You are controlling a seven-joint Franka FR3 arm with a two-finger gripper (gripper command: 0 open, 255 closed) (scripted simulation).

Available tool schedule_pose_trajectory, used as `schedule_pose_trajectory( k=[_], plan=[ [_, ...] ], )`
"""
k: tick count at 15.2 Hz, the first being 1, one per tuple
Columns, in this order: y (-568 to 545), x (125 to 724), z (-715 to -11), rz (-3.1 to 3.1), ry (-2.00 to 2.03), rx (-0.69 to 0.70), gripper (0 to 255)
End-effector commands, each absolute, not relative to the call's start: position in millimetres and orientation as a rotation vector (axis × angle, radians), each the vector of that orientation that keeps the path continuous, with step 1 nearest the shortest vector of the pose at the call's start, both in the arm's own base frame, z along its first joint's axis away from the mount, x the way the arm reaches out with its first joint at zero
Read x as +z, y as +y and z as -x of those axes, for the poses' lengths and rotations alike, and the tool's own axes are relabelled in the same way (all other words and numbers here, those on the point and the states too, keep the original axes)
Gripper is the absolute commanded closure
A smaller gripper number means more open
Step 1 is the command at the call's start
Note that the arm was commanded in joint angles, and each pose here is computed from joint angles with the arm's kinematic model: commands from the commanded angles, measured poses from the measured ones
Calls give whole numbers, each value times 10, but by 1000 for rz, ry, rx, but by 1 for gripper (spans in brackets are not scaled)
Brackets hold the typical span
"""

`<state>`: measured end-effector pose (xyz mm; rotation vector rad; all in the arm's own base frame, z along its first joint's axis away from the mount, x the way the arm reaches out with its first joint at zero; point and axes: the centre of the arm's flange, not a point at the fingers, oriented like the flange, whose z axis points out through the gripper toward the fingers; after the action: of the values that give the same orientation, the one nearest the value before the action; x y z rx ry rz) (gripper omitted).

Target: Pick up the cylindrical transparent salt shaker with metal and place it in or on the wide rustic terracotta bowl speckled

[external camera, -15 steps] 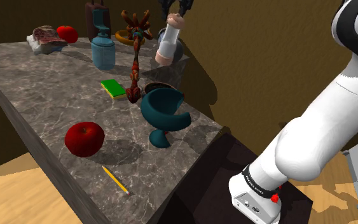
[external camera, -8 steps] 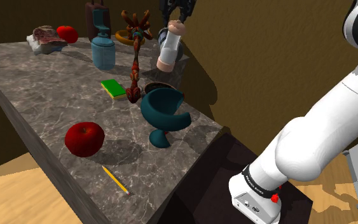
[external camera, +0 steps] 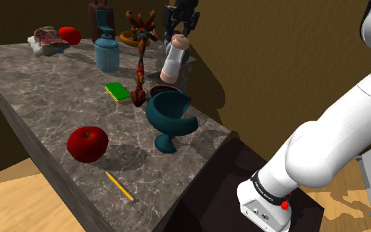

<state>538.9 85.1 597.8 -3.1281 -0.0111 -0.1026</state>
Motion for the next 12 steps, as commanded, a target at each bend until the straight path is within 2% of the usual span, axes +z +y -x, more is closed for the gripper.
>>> schedule_pose_trajectory(
  k=[1, 12],
  plan=[
    [848, 5871, -5388, 3128, -11, -104, 255],
    [848, 5252, -5388, 3128, -11, -104, 255]
  ],
)
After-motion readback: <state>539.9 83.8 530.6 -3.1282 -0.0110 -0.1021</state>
